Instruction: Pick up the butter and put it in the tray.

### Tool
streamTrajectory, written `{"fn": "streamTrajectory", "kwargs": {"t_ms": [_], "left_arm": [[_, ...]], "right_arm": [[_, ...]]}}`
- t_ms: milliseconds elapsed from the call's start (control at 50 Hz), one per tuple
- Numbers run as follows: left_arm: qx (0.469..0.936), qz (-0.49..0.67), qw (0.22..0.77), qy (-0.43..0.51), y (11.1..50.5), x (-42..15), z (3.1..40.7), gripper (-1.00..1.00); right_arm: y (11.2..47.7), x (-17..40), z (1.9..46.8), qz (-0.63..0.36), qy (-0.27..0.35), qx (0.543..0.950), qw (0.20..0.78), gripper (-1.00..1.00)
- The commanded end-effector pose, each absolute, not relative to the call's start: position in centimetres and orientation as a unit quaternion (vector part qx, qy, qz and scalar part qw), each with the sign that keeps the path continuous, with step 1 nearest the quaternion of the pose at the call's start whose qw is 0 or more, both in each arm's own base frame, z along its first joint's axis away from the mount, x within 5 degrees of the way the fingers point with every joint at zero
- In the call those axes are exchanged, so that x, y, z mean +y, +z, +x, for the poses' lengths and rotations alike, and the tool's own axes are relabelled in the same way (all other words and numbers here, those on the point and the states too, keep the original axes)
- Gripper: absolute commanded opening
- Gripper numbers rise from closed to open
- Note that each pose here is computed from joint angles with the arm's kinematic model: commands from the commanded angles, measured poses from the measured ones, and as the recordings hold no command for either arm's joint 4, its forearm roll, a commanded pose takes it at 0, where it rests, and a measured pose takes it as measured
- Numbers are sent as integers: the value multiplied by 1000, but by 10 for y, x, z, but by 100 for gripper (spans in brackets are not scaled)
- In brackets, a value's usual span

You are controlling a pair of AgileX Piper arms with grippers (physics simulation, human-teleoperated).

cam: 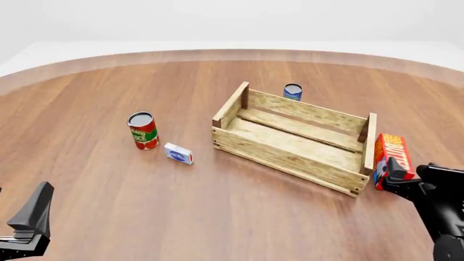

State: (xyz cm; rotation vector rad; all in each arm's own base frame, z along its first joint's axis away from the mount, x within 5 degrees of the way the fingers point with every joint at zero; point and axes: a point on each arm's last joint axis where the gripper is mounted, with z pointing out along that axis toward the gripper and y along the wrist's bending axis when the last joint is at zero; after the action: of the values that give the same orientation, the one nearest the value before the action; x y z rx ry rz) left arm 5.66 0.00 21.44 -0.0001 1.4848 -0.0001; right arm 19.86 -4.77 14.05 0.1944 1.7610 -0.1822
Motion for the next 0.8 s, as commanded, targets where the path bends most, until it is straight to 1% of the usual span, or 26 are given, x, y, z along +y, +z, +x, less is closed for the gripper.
{"fn": "streamTrajectory", "kwargs": {"t_ms": [20, 660, 700, 720, 800], "left_arm": [[676, 0, 737, 0, 214, 0, 57, 100], [676, 0, 737, 0, 214, 0, 57, 100], [676, 0, 737, 0, 214, 0, 57, 100], [676, 0, 737, 0, 214, 0, 57, 100], [676, 0, 737, 0, 214, 0, 57, 100]], "right_arm": [[136, -49, 205, 86, -77, 773, 624, 100], [118, -55, 219, 101, -73, 791, 599, 100], [113, -56, 223, 100, -72, 795, 594, 100], [96, -58, 232, 108, -66, 810, 573, 100], [94, -59, 232, 108, -66, 811, 571, 100]]}}
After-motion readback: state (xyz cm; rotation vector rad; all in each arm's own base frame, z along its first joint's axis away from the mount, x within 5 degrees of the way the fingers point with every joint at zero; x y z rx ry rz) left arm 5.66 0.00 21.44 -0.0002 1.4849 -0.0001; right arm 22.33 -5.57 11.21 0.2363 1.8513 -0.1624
